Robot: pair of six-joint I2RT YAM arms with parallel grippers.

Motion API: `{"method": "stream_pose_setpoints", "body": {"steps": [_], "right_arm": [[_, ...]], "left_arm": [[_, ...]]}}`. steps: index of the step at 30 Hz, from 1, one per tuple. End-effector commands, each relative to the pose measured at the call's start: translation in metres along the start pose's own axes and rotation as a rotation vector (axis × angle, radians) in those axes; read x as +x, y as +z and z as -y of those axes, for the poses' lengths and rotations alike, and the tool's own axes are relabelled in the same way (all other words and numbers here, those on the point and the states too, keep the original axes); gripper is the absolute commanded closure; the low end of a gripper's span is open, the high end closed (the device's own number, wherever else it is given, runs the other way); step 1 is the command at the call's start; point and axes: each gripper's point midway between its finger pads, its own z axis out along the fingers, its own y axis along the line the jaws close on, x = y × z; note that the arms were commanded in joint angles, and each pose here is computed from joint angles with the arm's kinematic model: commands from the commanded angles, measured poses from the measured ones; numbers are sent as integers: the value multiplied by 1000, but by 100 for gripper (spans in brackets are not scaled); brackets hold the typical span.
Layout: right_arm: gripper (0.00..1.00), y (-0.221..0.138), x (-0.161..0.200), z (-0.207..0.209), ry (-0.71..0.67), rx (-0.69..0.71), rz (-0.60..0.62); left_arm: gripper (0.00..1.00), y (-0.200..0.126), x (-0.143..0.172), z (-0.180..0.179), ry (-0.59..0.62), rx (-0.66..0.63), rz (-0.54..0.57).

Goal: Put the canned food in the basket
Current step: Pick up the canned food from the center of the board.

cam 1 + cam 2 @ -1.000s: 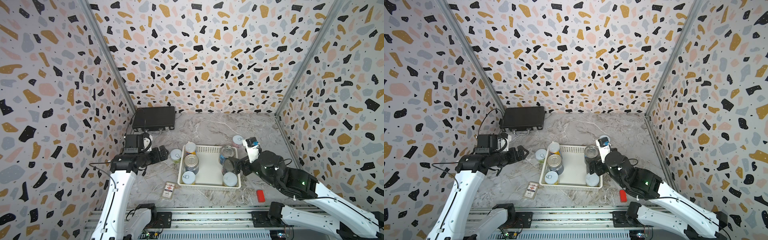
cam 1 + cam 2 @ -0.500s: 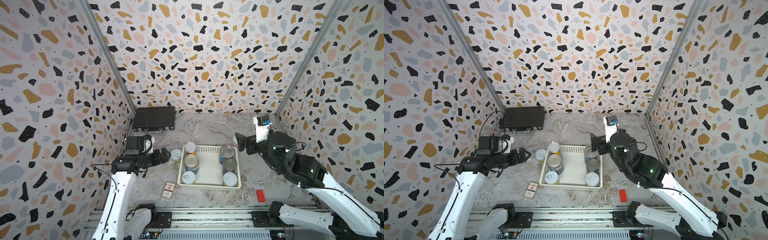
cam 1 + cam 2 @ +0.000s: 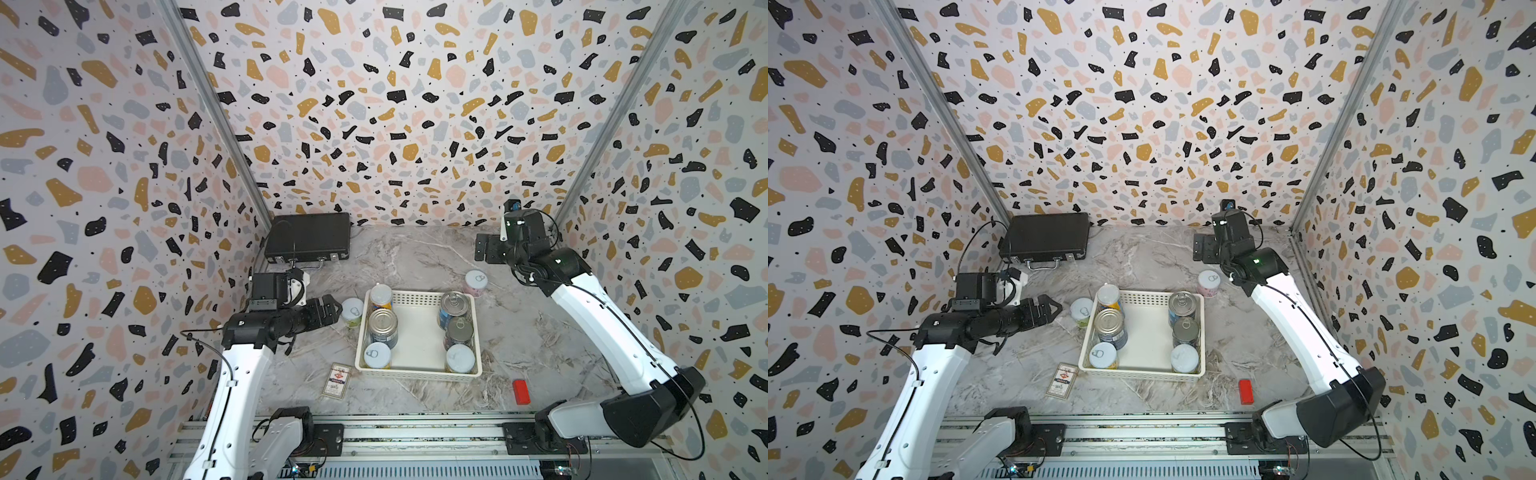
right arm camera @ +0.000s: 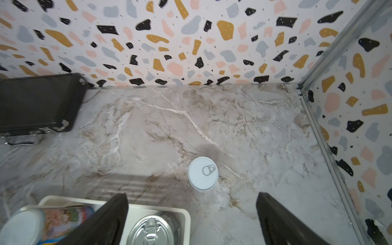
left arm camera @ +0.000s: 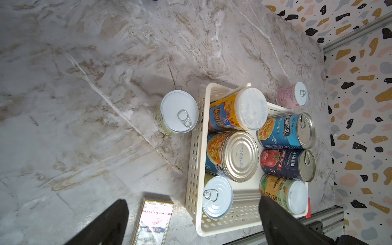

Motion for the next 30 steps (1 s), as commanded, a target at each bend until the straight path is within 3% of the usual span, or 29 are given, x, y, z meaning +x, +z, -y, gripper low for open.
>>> {"method": "stream_pose_setpoints", "body": {"steps": [1, 18, 30], "right_arm": [[0, 12, 6, 26, 105, 3, -65], [0, 109, 51, 9, 63, -84, -402], [0, 145, 83, 6, 37, -77, -558]], "left_arm": [[0, 0, -1, 4, 28, 17, 16], [0, 5, 3, 6, 40, 12, -11], [0, 5, 4, 7, 42, 11, -13]]}}
